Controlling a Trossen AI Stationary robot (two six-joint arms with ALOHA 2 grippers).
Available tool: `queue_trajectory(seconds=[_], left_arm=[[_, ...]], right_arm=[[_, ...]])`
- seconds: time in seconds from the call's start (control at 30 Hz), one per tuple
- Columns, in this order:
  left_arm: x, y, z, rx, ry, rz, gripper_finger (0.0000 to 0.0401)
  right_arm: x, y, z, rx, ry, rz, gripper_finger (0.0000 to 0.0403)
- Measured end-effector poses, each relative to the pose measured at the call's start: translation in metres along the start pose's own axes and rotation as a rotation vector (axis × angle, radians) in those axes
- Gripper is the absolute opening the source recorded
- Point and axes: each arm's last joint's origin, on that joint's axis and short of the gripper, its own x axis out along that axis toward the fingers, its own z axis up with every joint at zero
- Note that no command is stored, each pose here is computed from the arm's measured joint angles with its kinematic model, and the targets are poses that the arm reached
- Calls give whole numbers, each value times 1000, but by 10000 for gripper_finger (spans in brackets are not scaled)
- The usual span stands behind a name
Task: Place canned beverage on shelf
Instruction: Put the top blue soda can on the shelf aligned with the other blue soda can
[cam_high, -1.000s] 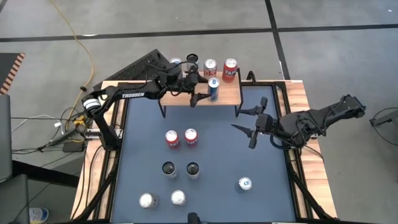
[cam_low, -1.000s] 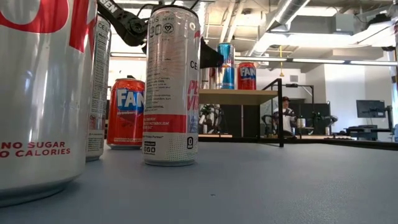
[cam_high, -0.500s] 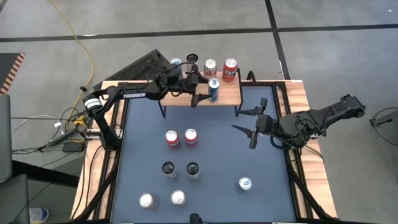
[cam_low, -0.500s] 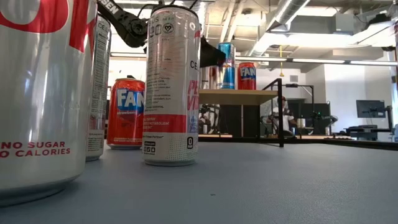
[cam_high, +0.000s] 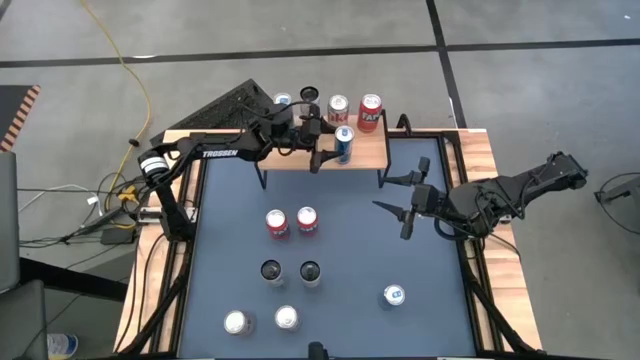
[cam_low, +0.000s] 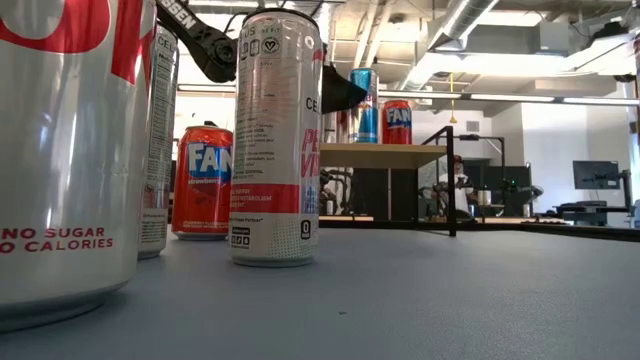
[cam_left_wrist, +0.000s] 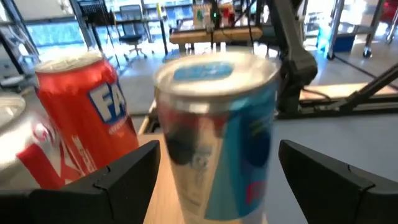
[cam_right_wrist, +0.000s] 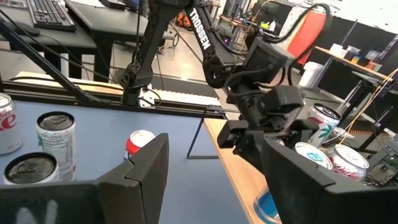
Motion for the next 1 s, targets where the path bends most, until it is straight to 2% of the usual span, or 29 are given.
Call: queue_trajectory(seconds=[0.13, 0.3, 0.5, 0.7, 0.87, 1.0], left_arm=[[1, 1, 4, 9, -11, -10, 303], [3, -1, 9, 32, -19, -11, 262], [9, 1, -1, 11, -9, -18, 225], [9, 3, -5, -25, 12, -16, 219], [-5, 0, 11, -80, 46, -64, 217], [-19, -6, 26, -66, 99, -94, 216]], right_arm=[[0, 0, 0, 1, -1, 0, 244], [0, 0, 0, 6, -1, 0, 244], [0, 0, 0, 10, -1, 0, 244], [0, 0, 0, 10, -1, 0, 244], [0, 0, 1, 25, -6, 1, 244], [0, 0, 1, 32, -7, 0, 244]])
